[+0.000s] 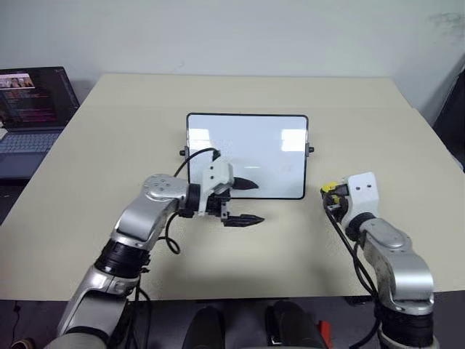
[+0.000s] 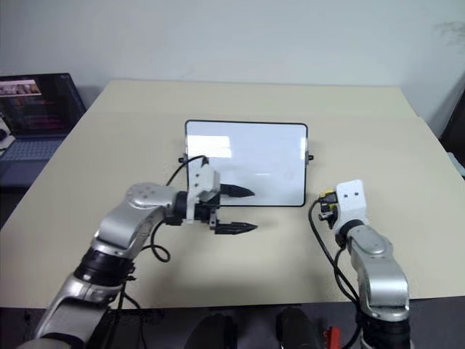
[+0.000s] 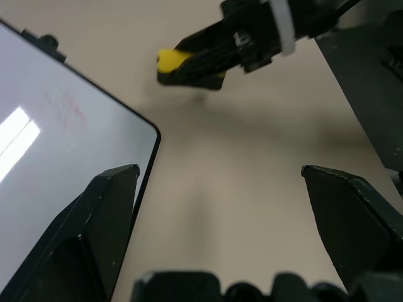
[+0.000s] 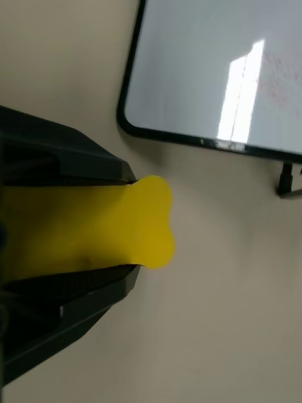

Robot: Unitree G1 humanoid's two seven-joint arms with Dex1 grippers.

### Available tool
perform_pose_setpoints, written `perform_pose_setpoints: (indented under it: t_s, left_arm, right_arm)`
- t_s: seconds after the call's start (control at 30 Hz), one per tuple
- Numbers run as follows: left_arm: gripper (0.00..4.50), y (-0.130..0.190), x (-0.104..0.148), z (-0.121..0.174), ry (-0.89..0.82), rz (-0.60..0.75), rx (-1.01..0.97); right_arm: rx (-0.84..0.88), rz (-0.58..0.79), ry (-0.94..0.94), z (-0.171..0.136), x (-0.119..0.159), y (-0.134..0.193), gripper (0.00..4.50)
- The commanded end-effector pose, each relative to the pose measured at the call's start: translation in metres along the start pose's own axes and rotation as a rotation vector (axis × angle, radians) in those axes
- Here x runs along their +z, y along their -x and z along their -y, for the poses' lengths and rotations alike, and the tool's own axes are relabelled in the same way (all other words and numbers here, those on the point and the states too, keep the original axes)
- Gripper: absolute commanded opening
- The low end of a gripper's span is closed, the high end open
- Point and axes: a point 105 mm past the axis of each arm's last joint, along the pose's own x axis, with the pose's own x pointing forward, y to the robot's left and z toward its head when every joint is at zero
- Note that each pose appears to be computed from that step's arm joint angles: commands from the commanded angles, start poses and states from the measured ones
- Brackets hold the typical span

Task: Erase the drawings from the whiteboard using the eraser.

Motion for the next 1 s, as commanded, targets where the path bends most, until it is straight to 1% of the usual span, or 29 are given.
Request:
perform_pose_setpoints:
  t_s: [0.03, 0.27, 0.47, 0.53, 0.6, 0.63, 0.67, 0.77, 0.83, 0.9, 0.93, 1.0]
  left_arm:
    - [4.50, -0.009, 0.007, 0.000, -0.057, 0.009, -0.044]
    - [4.50, -0.021, -0.001, -0.011, -0.082, 0.009, -0.033]
    - [4.50, -0.023, -0.005, -0.016, -0.106, 0.002, -0.026]
    - [4.50, -0.023, -0.005, -0.016, -0.107, 0.003, -0.026]
    - [4.50, -0.024, -0.006, -0.016, -0.111, 0.001, -0.025]
    - [4.50, -0.024, -0.007, -0.017, -0.112, 0.000, -0.024]
    - [4.50, -0.025, -0.007, -0.017, -0.113, -0.001, -0.023]
    - [4.50, -0.025, -0.007, -0.018, -0.115, 0.000, -0.015]
    - [4.50, -0.023, -0.006, -0.023, -0.118, 0.013, 0.027]
    - [4.50, -0.009, -0.002, -0.033, -0.096, 0.049, 0.147]
    - [4.50, 0.002, -0.002, -0.034, -0.088, 0.058, 0.197]
    - [4.50, 0.019, -0.003, -0.030, -0.068, 0.071, 0.273]
  right_arm:
    - [-0.061, 0.030, -0.037, 0.013, 0.005, -0.007, 1.32]
    - [-0.112, 0.022, -0.079, 0.029, 0.003, -0.017, 1.32]
    - [-0.112, 0.015, -0.090, 0.032, 0.000, -0.015, 1.32]
    - [-0.118, 0.017, -0.099, 0.032, 0.000, -0.015, 2.04]
    - [-0.122, 0.021, -0.105, 0.033, 0.000, -0.015, 2.62]
    - [-0.122, 0.020, -0.105, 0.034, 0.000, -0.015, 3.03]
    - [-0.123, 0.019, -0.105, 0.034, -0.001, -0.015, 3.30]
    - [-0.130, 0.019, -0.108, 0.036, -0.002, -0.016, 4.45]
    - [-0.133, 0.065, -0.105, 0.036, 0.005, -0.014, 4.45]
    - [-0.106, 0.167, -0.113, 0.029, 0.026, -0.007, 4.45]
    - [-0.077, 0.211, -0.103, 0.022, 0.035, -0.002, 4.45]
    - [-0.051, 0.264, -0.062, 0.013, 0.044, 0.009, 4.45]
